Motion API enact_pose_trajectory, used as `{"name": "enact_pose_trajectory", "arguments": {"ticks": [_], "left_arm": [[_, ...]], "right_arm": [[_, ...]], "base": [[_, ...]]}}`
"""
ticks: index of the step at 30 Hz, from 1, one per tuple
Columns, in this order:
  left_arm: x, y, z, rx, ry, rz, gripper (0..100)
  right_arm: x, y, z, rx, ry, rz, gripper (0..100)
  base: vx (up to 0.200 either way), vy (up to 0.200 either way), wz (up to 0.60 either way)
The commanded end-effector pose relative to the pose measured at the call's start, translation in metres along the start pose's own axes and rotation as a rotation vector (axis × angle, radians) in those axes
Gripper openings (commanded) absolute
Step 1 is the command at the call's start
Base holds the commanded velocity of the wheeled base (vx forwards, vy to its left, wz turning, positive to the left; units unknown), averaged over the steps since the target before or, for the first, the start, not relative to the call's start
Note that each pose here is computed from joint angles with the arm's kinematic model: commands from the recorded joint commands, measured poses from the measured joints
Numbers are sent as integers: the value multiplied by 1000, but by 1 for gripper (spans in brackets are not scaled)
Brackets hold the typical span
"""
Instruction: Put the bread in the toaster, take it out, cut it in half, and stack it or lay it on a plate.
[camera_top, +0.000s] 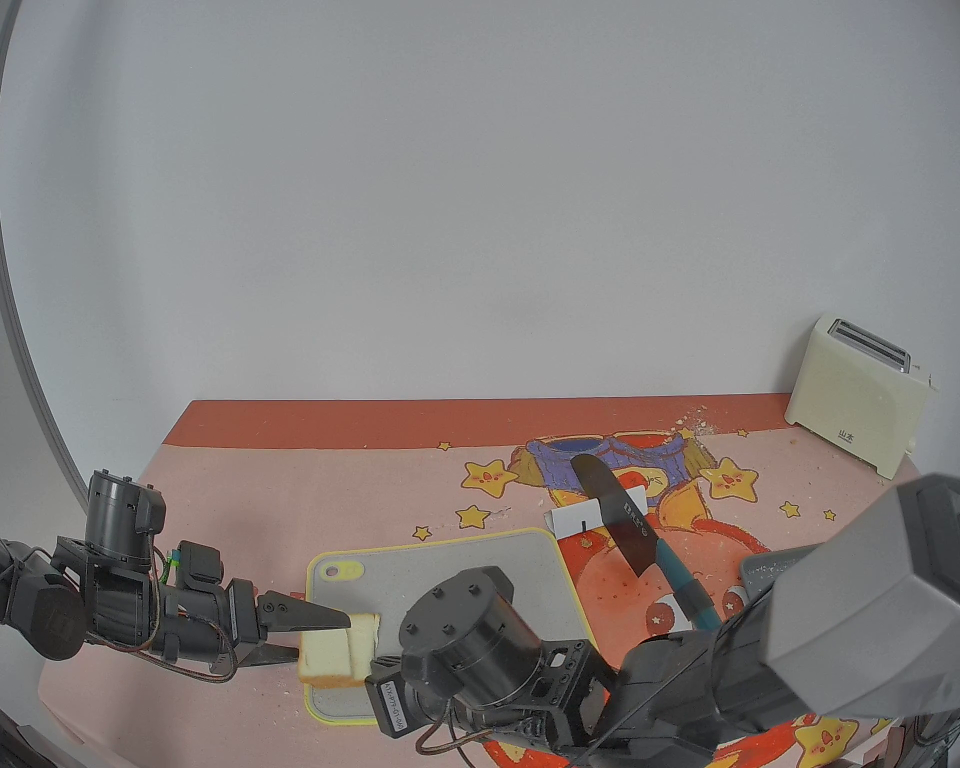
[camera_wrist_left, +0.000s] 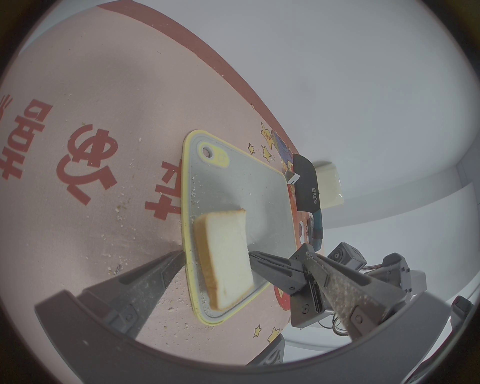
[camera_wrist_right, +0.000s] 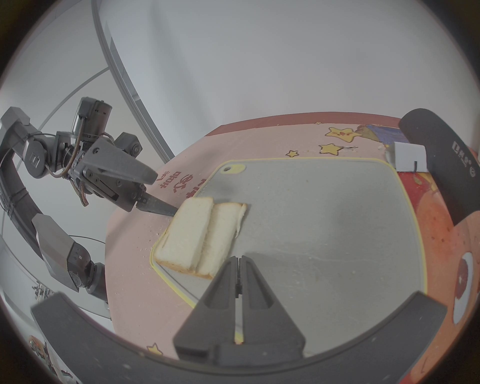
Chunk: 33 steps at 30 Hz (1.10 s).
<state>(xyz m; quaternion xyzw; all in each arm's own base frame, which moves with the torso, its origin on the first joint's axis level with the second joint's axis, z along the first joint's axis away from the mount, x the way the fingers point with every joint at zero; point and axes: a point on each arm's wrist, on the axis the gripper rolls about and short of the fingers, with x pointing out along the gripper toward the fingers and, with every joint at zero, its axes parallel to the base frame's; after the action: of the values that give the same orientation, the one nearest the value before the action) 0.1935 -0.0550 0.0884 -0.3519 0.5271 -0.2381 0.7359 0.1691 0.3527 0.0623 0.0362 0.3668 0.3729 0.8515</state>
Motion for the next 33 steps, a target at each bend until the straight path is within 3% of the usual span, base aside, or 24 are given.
{"name": "enact_pose_trajectory", "arguments": {"ticks": [1,7,14,22,33], "left_arm": [[1,1,0,-5,6,3,100],[1,1,0,-5,6,3,100],[1,1,0,-4,5,3,100],[1,1,0,-5,6,3,100],[-1,0,0,1,-3,0,100]], "right_arm": [[7,7,0,-6,-7,16,0],[8,11,0,-10,-11,20,0],[10,-2,7,13,-26,-16,0],[14,1,14,16,-60,-19,0],[24,-8,14,29,-69,-69,0]], "base": [[0,0,0],[0,0,0],[0,0,0],[0,0,0],[0,0,0]]}}
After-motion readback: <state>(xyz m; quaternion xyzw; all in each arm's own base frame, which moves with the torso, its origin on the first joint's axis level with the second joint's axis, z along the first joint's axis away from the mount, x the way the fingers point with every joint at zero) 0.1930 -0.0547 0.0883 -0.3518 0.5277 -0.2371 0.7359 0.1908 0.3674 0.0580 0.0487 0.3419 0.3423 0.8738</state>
